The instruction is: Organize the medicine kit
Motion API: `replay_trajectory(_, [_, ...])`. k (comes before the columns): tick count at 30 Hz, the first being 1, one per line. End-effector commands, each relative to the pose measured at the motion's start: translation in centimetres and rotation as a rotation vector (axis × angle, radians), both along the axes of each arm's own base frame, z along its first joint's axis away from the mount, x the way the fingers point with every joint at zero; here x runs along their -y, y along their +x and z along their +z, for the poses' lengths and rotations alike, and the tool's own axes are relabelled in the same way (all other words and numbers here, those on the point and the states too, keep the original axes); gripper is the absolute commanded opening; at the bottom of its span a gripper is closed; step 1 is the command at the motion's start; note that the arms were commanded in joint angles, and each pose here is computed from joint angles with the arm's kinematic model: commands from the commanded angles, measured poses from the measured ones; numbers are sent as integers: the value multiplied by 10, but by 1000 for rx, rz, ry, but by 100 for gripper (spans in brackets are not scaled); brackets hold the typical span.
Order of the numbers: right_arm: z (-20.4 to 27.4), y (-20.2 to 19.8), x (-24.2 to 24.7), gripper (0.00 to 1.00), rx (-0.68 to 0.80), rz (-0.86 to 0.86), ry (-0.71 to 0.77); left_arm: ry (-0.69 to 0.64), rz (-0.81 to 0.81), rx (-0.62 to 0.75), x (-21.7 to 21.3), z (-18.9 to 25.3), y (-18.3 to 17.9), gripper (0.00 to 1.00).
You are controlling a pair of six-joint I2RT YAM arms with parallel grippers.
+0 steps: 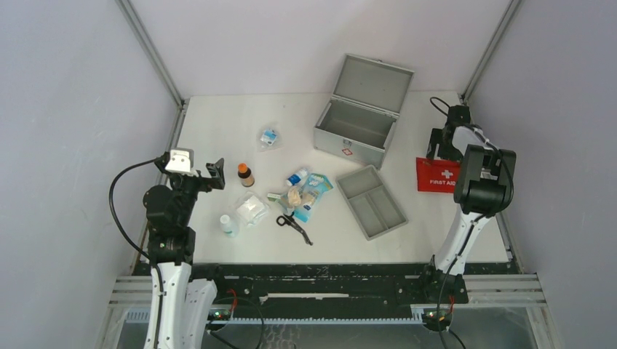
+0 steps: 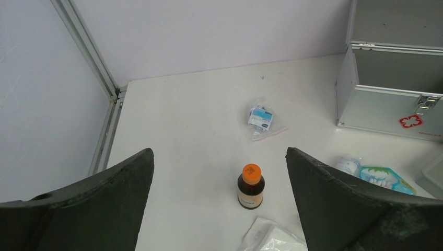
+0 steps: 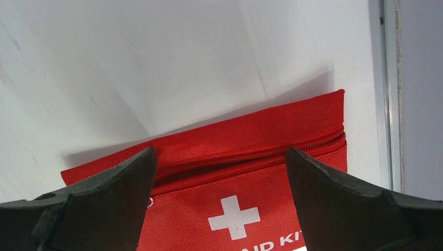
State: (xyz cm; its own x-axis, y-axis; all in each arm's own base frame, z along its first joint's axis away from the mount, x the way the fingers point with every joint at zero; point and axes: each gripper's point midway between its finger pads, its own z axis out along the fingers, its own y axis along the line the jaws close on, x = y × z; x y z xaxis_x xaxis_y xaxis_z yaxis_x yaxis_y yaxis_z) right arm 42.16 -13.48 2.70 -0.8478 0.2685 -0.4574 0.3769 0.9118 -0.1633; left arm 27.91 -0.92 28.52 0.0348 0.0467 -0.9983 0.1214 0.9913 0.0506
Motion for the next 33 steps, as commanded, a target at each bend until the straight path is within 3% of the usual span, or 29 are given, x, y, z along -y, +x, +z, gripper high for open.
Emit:
replay_trajectory(1, [1, -5, -10, 91, -88, 140, 24, 3, -25, 47, 5, 16, -3, 100])
replay_trajectory(8, [-5, -30, -46, 87, -209, 428, 90, 5, -25, 53, 5, 18, -4, 100])
replay_trajectory(14, [2, -62, -72, 80, -309, 788, -10, 8, -27, 52, 5, 17, -4, 100])
replay_trajectory(17, [19, -71, -78, 79, -291, 838, -36, 8, -27, 53, 5, 17, -4, 100])
replay_trajectory(21, [46, -77, -74, 79, -196, 750, 20, 9, -26, 56, 5, 19, -5, 100])
replay_trajectory(28, [52, -97, -40, 80, -97, 425, 153, 8, -40, 59, 8, 19, -6, 100])
replay_trajectory(33, [47, -103, -35, 89, -25, 220, 277, 7, -43, 61, 9, 20, -7, 100])
